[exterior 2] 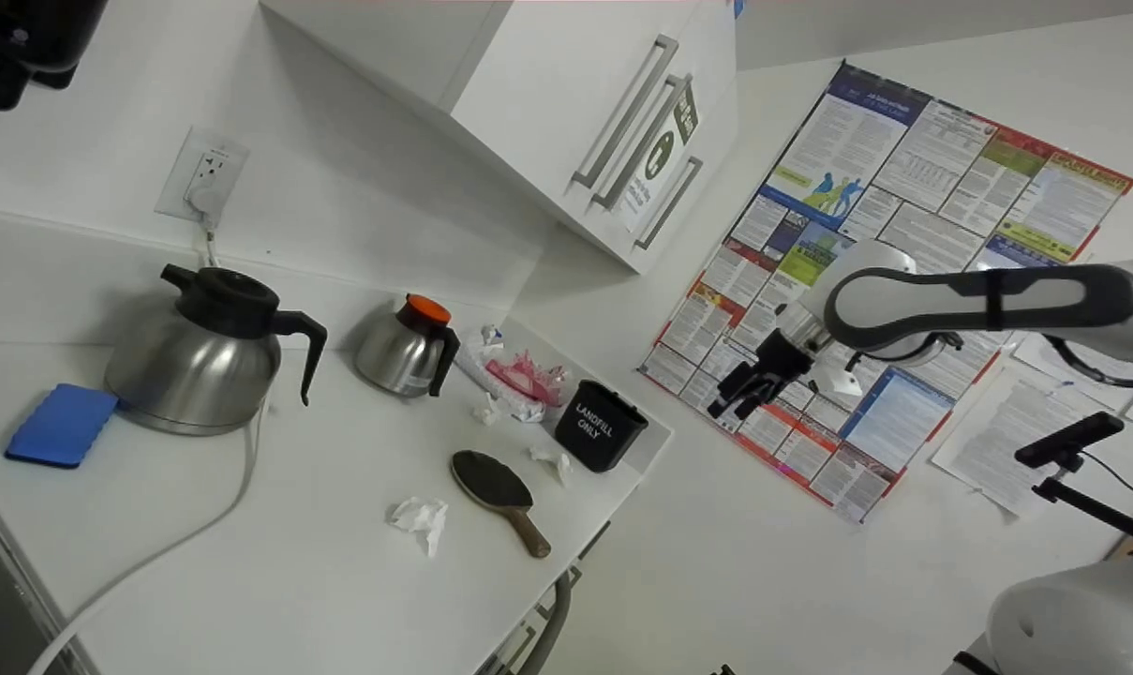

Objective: Put the trash in the bin

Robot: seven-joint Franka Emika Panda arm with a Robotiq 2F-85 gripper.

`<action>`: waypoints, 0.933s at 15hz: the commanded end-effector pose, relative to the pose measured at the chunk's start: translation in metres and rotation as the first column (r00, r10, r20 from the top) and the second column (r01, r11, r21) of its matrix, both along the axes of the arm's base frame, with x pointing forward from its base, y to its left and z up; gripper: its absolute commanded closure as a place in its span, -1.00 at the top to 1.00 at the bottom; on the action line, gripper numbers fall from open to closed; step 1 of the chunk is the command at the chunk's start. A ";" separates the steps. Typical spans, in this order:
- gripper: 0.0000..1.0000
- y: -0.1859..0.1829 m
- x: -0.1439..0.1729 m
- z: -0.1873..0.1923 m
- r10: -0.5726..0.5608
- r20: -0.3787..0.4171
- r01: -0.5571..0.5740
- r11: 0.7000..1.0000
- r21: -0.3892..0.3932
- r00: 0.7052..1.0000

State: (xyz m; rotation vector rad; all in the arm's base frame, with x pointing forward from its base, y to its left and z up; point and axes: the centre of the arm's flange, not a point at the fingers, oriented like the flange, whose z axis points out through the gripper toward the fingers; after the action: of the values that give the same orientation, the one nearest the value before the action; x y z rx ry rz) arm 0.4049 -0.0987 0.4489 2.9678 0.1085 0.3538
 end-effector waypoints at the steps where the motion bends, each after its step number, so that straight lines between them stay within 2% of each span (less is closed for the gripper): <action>1: 1.00 -0.016 0.050 -0.034 -0.029 -0.044 0.029 1.000 0.007 0.999; 2: 1.00 -0.017 0.051 -0.040 -0.034 -0.061 0.034 0.999 0.004 0.998; 3: 1.00 -0.009 0.029 -0.034 -0.008 -0.052 0.008 1.000 0.002 0.999; 5: 1.00 -0.011 0.034 -0.045 -0.008 -0.077 0.009 1.000 0.002 0.997; 10: 1.00 -0.010 0.033 -0.038 -0.007 -0.061 0.007 1.000 0.000 0.998; 14: 1.00 -0.015 0.062 -0.050 -0.008 0.012 0.008 0.999 -0.043 1.000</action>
State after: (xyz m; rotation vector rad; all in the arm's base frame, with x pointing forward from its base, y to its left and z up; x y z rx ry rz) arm 0.4439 -0.1087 0.4086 2.9650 0.1164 0.3061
